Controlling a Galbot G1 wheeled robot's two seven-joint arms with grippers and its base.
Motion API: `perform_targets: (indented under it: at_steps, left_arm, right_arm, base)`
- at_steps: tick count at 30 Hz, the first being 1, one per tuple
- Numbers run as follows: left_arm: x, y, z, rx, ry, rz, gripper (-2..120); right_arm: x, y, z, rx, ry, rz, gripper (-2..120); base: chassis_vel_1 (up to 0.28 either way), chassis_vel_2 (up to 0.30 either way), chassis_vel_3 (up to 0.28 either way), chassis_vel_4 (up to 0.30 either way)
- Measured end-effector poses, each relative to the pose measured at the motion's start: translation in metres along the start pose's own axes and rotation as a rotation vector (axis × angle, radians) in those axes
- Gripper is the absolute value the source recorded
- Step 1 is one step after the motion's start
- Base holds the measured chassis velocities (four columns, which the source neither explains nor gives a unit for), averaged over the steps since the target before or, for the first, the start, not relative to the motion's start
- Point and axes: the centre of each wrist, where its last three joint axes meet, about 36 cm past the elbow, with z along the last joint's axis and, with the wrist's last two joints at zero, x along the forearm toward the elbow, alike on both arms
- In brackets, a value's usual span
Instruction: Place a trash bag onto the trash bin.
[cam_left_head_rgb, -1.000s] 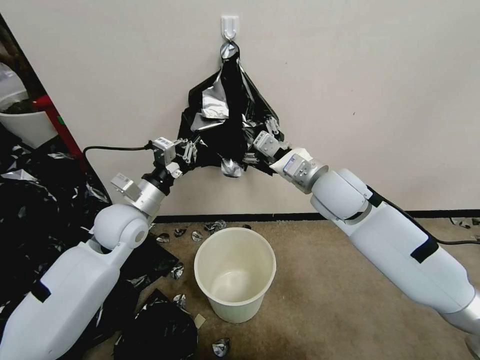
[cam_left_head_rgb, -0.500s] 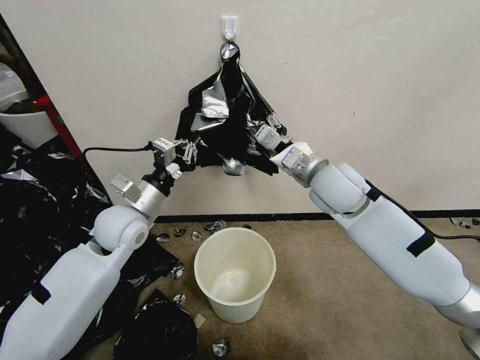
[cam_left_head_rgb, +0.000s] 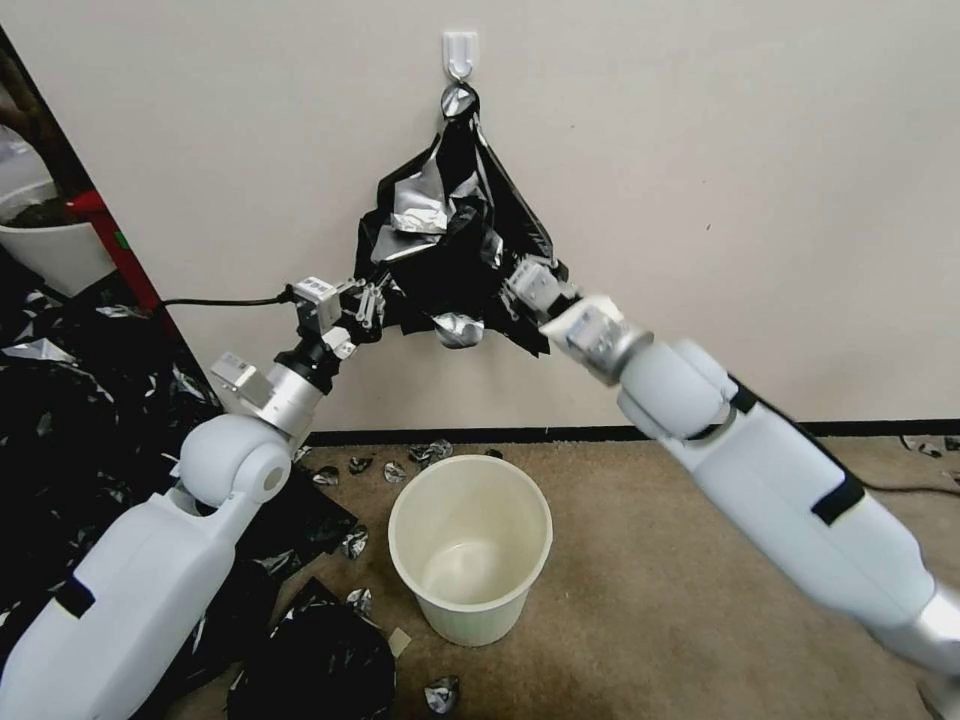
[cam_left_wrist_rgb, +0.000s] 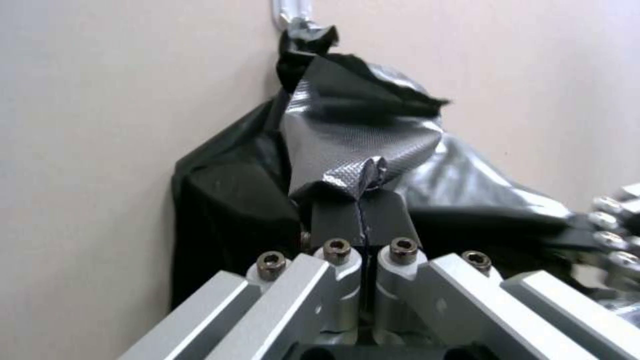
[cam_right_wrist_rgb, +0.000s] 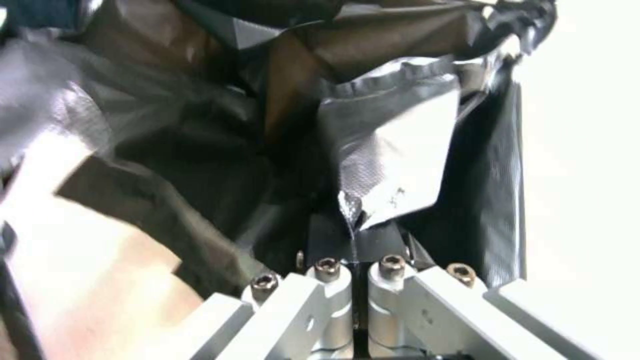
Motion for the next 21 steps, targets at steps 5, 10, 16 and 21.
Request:
perform_targets:
  at_steps: [5,10,16,21]
  left_arm:
    - [0.017,-0.006,0.002,0.025,-0.001,-0.037,0]
    - [0.043,-0.022,0.009,0.036,0.009,-0.071,0]
    - [0.073,-0.051,0.013,0.077,0.008,-0.106,0]
    - [0.086,-0.067,0.011,0.11,0.029,-0.115,0]
  right_arm:
    - [0.028,0.033,-0.01,-0.214,-0.052,0.077,0]
    - [0.056,0.077,-0.022,-0.445,-0.108,0.15,0]
    - [0.089,0.127,-0.029,-0.617,-0.106,0.249,0]
    - [0.104,0.143,-0.041,-0.696,-0.097,0.304,0]
  base:
    - [0.0,0.0,0.0,0.0]
    - [0.0,0.0,0.0,0.0]
    - [0.0,0.0,0.0,0.0]
    - [0.0,0.0,0.0,0.0]
